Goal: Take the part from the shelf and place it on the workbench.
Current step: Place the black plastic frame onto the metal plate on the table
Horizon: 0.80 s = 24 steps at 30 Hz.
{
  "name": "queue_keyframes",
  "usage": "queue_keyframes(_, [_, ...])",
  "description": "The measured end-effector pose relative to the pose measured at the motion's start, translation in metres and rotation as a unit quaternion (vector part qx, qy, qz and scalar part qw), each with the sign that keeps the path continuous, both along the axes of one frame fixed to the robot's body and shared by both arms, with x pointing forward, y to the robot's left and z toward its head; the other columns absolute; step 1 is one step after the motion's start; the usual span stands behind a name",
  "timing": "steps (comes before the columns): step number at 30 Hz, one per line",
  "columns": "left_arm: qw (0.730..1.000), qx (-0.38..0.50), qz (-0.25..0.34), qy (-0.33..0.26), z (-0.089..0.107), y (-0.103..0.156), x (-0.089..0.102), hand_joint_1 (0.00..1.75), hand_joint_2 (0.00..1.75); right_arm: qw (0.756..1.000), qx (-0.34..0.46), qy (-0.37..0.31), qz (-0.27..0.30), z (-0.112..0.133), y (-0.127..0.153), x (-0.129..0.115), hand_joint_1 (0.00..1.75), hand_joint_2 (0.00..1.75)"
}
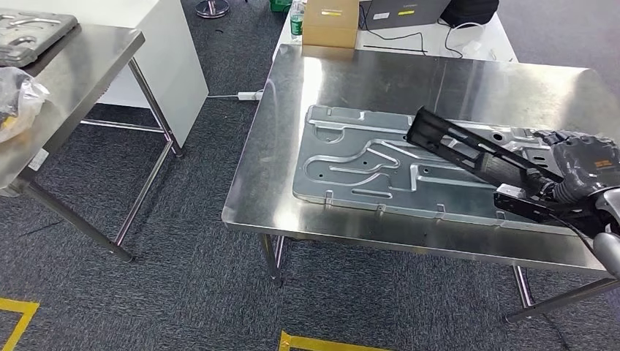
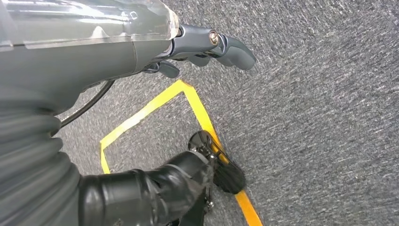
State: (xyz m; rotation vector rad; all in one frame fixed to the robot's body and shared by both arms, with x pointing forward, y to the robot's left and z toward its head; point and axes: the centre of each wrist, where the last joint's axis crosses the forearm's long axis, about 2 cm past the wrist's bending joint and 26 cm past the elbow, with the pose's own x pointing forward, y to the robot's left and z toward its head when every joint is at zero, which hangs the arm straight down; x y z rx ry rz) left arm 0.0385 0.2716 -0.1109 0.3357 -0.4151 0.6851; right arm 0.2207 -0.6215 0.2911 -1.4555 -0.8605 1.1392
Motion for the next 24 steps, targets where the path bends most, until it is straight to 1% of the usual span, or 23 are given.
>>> queue_keyframes(10, [1.000,-0.003,0.004,-0.004,0.000,0.000,0.000,0.00,0.00,1.000,0.016,0.000,0.000,-0.012,0.004,-0.001,0.00,0.00])
queue_keyframes(24, [1.000,-0.001,0.004,-0.002,0.000,0.000,0.000,0.00,0.00,1.000,0.017,-0.003,0.001,-0.013,0.005,-0.001,0.00,0.00])
